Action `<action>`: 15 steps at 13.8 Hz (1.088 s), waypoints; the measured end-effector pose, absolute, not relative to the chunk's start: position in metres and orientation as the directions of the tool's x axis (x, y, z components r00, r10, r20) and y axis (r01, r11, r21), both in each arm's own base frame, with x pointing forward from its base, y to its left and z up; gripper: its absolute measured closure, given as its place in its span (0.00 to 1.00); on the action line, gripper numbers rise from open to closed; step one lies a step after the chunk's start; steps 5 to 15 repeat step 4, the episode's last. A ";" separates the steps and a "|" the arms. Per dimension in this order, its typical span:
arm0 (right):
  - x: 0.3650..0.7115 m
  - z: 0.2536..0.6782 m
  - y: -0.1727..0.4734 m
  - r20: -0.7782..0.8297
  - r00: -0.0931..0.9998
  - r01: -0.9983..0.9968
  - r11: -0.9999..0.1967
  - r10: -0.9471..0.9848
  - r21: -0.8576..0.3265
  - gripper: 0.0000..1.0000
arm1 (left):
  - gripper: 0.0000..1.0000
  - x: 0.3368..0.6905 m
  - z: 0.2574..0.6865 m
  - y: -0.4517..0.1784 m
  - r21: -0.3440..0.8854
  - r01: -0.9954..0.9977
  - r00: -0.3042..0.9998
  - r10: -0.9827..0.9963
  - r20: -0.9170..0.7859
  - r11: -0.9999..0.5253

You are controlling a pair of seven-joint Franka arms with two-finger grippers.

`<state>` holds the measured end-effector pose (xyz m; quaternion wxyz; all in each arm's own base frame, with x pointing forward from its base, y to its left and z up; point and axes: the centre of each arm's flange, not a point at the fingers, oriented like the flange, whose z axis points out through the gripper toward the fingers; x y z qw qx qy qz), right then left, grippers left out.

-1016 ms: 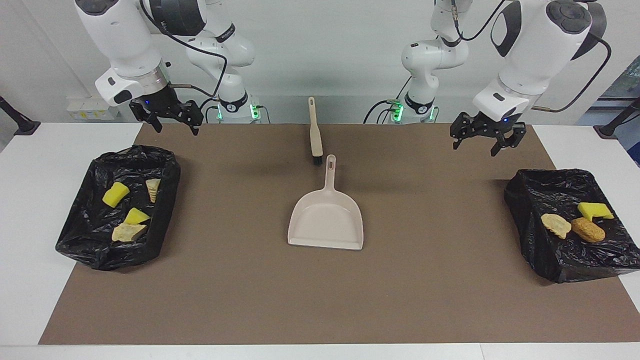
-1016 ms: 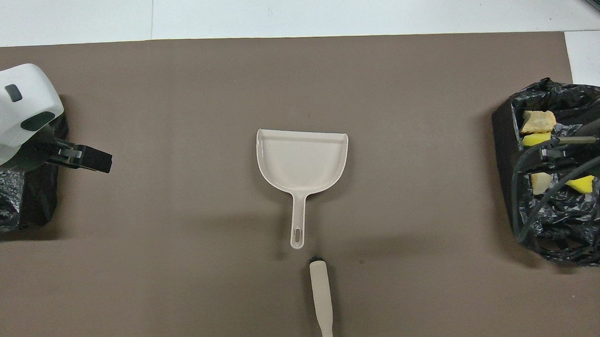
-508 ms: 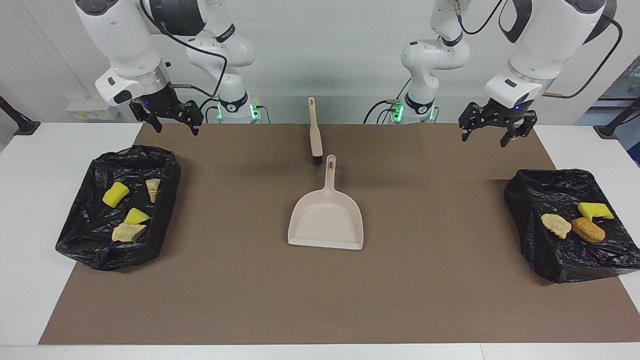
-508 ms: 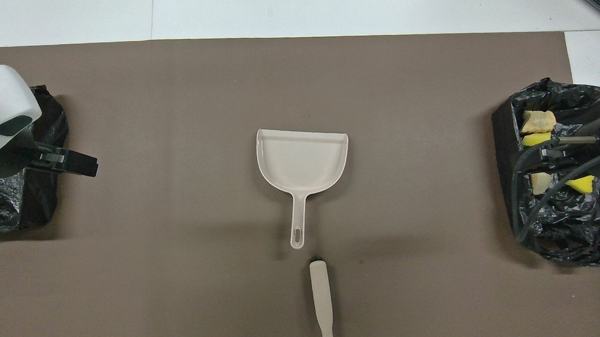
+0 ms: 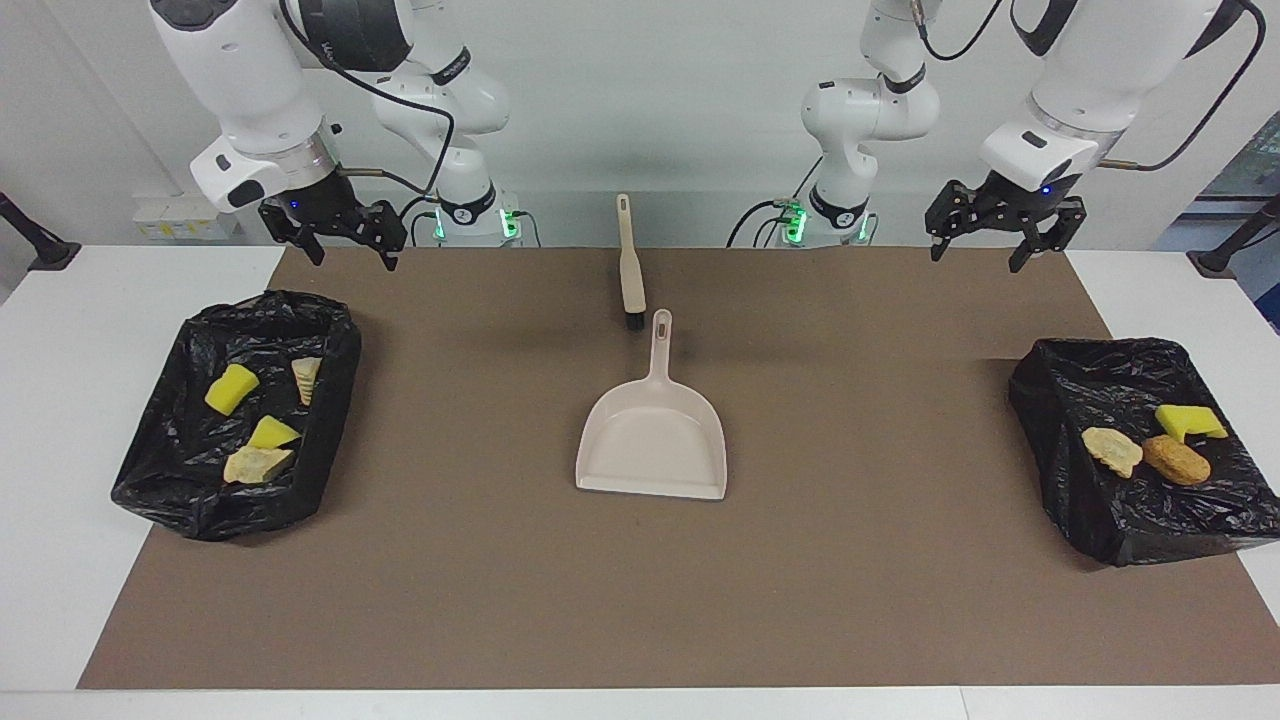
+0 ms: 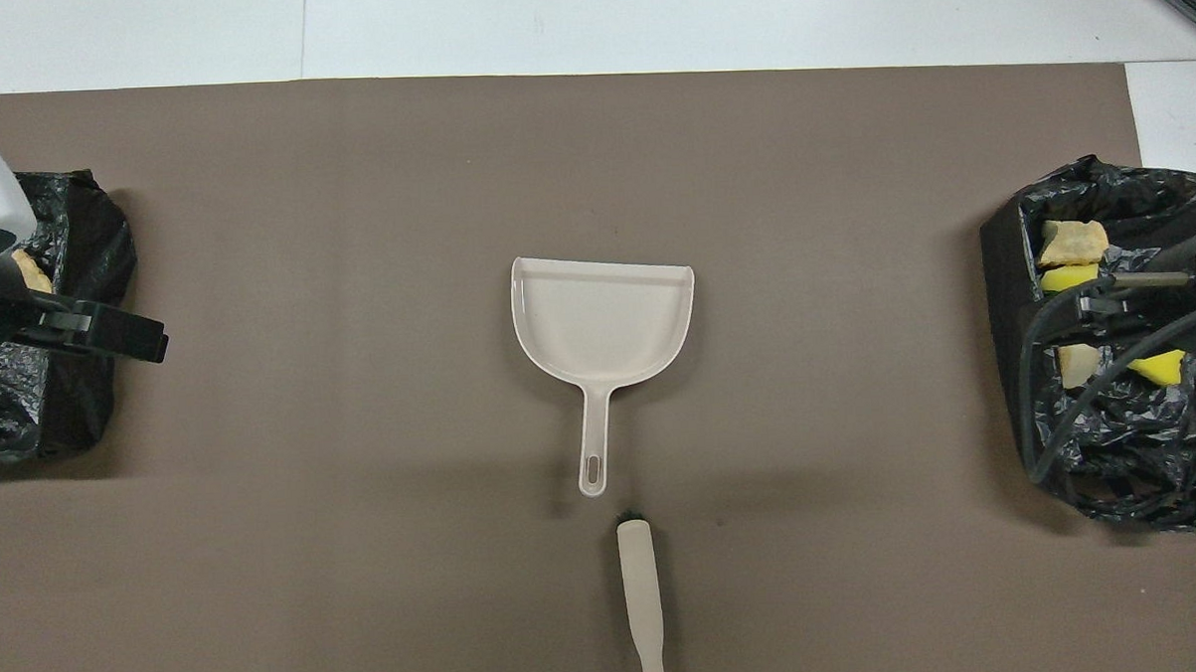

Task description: Sweep and dump trash in bin

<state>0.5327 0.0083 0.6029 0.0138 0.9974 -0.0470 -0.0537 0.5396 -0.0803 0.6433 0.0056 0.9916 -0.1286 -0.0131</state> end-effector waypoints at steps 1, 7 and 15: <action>0.533 0.603 0.008 -0.106 0.990 -0.092 -0.995 -0.095 0.033 0.00 | 0.00 0.541 0.642 -0.079 0.012 -0.268 0.963 -0.268 -0.026 -0.963; 0.533 0.603 0.008 -0.106 0.990 -0.092 -0.995 -0.095 0.033 0.00 | 0.00 0.542 0.641 -0.075 -0.008 -0.294 0.955 -0.294 -0.032 -0.956; 0.533 0.603 0.008 -0.106 0.990 -0.092 -0.995 -0.095 0.033 0.00 | 0.00 0.542 0.641 -0.075 -0.008 -0.294 0.955 -0.294 -0.032 -0.956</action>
